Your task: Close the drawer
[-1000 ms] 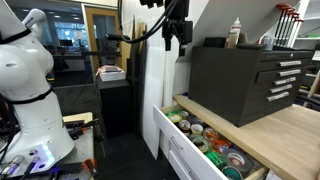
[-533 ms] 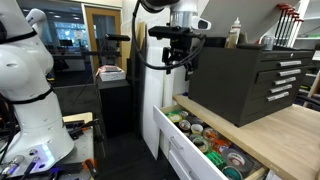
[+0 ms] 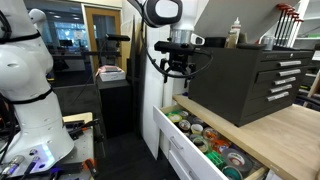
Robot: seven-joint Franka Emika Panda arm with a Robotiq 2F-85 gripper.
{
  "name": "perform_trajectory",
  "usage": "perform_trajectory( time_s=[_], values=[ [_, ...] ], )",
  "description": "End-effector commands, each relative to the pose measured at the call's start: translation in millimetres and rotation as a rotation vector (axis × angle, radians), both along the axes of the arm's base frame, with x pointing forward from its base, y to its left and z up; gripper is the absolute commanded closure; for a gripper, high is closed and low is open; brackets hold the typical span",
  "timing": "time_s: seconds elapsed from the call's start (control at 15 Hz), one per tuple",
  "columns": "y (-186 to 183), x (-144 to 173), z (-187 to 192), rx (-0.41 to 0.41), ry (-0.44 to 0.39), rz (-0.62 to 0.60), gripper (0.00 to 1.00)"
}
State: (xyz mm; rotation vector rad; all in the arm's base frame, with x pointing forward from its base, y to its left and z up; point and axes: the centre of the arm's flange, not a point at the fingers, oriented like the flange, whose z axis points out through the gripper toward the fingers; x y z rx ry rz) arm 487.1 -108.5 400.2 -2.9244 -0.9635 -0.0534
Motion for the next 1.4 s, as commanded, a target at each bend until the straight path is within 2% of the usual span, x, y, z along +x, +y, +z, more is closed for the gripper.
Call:
perform_trajectory(
  time_s=[0.0, 0.27, 0.6, 0.93, 1.33],
  values=[
    [-2.1, -0.3, 0.3, 0.000, -0.001, -0.004, 0.00],
    [-2.9, -0.4, 0.4, 0.000, -0.001, -0.006, 0.00],
    [-2.3, 13.7, -38.8, -0.017, 0.006, 0.082, 0.00],
    [7.5, 32.7, -93.2, -0.032, 0.008, 0.236, 0.00],
    [57.6, 45.6, -150.2, -0.062, -0.045, 0.482, 0.00]
  ],
)
